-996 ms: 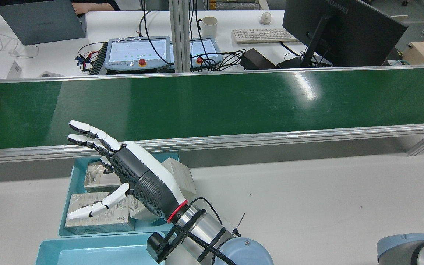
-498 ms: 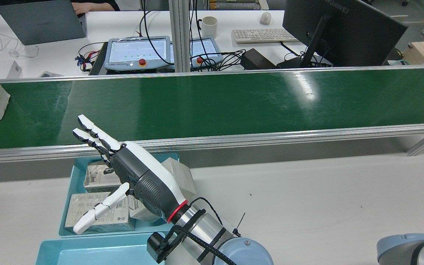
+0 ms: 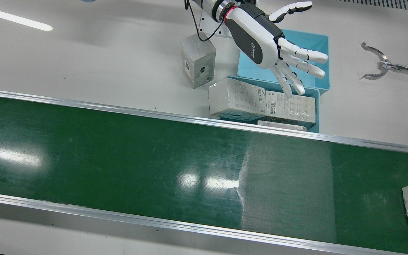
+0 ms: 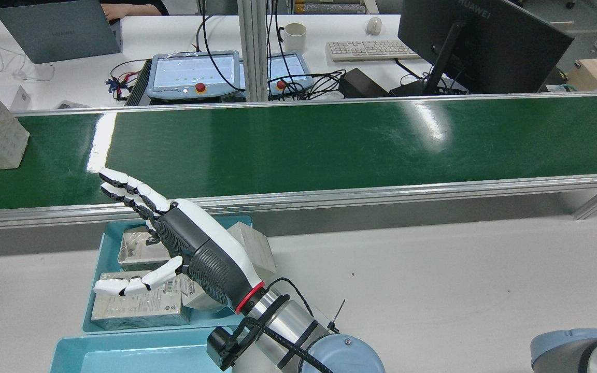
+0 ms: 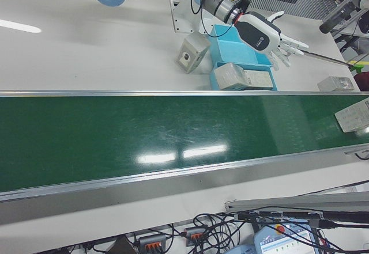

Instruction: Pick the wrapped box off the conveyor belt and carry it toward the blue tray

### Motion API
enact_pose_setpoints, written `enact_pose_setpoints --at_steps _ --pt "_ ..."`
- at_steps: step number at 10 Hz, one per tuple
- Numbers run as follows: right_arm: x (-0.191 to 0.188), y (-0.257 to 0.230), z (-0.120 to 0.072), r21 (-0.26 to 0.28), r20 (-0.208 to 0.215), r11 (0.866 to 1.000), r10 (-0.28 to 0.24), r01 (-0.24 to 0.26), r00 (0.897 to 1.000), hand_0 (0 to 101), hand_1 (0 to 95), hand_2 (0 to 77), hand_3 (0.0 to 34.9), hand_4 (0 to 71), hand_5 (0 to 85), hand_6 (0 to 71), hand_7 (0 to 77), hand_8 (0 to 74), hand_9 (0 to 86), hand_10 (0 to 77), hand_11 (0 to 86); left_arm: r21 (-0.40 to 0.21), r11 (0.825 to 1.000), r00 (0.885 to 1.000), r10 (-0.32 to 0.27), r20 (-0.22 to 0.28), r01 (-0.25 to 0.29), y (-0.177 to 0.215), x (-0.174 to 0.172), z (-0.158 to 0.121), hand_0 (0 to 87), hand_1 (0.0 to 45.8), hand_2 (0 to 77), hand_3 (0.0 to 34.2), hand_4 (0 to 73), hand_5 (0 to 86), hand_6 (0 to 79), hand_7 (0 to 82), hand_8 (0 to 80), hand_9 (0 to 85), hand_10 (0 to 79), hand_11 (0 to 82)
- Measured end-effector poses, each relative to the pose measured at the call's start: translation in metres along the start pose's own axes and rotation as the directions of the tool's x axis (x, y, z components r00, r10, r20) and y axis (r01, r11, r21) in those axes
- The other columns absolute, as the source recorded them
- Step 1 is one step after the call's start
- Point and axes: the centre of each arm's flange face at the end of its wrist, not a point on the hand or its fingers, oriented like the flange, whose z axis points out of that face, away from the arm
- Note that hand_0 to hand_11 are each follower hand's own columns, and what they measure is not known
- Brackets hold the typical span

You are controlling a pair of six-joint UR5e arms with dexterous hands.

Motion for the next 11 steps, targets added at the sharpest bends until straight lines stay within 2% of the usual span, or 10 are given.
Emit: enact_pose_setpoints --at_steps 1,2,3,4,5,6,7,9,10,11 --pt "0.0 0.0 0.0 0.0 0.0 1.0 0.0 0.0 1.0 49 21.8 23.5 30.1 0.5 12.5 0.0 6.0 0.5 1.6 0.0 1.6 0.0 1.0 1.0 0.0 0.0 0.0 0.0 0.0 0.0 0.0 0.0 0.5 0.0 0.0 1.1 0.0 0.0 0.0 0.0 0.0 0.0" --pt "0.0 0.0 0.0 0.0 0.0 1.0 0.0 0.0 1.0 49 21.3 28.9 30.1 0.5 14.7 0.0 7.1 0.5 1.6 0.0 1.6 0.0 1.0 1.0 0.0 0.0 0.0 0.0 0.0 0.0 0.0 0.0 0.5 0.0 0.0 1.1 0.0 0.5 0.0 0.0 0.0 0.0" --pt "0.0 0.0 0.0 0.0 0.0 1.0 0.0 0.0 1.0 49 21.3 28.9 30.1 0.5 14.7 0.0 7.1 0.5 1.6 0.0 1.6 0.0 1.0 1.0 0.0 0.0 0.0 0.0 0.0 0.0 0.0 0.0 0.5 0.0 0.0 1.1 0.0 0.5 0.0 0.0 0.5 0.0" --pt "0.0 0.0 0.0 0.0 0.0 1.0 0.0 0.0 1.0 56 29.5 25.6 30.1 2.7 18.0 0.0 8.2 0.5 1.6 1.1 1.6 0.0 1.0 1.0 0.0 0.0 0.0 0.0 0.0 0.0 0.0 0.0 1.1 0.0 0.0 1.1 0.0 0.0 0.0 0.0 0.5 0.0" --pt "0.0 0.0 0.0 0.0 0.0 1.0 0.0 0.0 1.0 58 25.1 18.0 30.1 2.7 18.0 0.0 8.2 0.5 1.6 1.1 4.4 0.0 1.0 1.0 0.0 0.0 0.0 0.0 0.0 0.0 0.0 0.0 1.1 0.0 0.0 1.1 0.0 0.0 0.0 0.0 0.0 0.0" --pt "0.0 0.0 0.0 0.0 0.0 1.0 0.0 0.0 1.0 56 22.9 16.9 29.7 2.2 15.8 0.0 5.5 0.0 1.6 0.0 3.3 0.0 1.0 1.0 0.0 0.0 0.0 0.0 0.0 0.0 0.0 0.0 1.1 0.0 0.0 1.1 0.0 0.0 0.0 0.0 0.0 0.0" --pt "0.0 0.0 0.0 0.0 0.0 1.0 0.0 0.0 1.0 55 22.4 16.9 27.3 2.2 15.8 0.0 4.9 0.0 1.6 0.0 3.3 0.0 1.0 1.0 0.0 0.0 0.0 0.0 0.0 0.0 0.0 0.0 0.5 0.0 0.0 1.1 0.0 0.0 0.0 0.0 0.0 0.0" --pt "0.0 0.0 0.0 0.0 0.0 1.0 0.0 0.0 1.0 55 22.9 15.3 27.5 2.2 16.9 0.0 5.5 0.0 1.6 0.0 2.2 0.0 1.0 1.0 0.0 0.0 0.0 0.0 0.0 0.0 0.0 0.0 1.1 0.0 0.0 1.1 0.0 0.5 0.0 0.0 0.0 0.0" --pt "0.0 0.0 0.0 0.0 0.0 1.0 0.0 0.0 1.0 55 19.6 8.7 29.5 0.0 8.7 0.0 3.3 0.0 1.6 0.0 1.6 0.0 1.0 1.0 0.0 0.0 0.0 0.0 0.0 0.0 0.0 0.0 0.5 0.0 0.0 1.1 0.0 0.0 0.0 0.0 0.5 0.0" --pt "0.0 0.0 0.0 0.0 0.0 1.0 0.0 0.0 1.0 55 19.6 8.7 29.5 0.0 8.7 0.0 3.3 0.0 1.6 0.0 1.6 0.0 1.0 1.0 0.0 0.0 0.0 0.0 0.0 0.0 0.0 0.0 1.1 0.0 0.0 1.1 0.0 0.5 0.0 0.0 0.5 0.0"
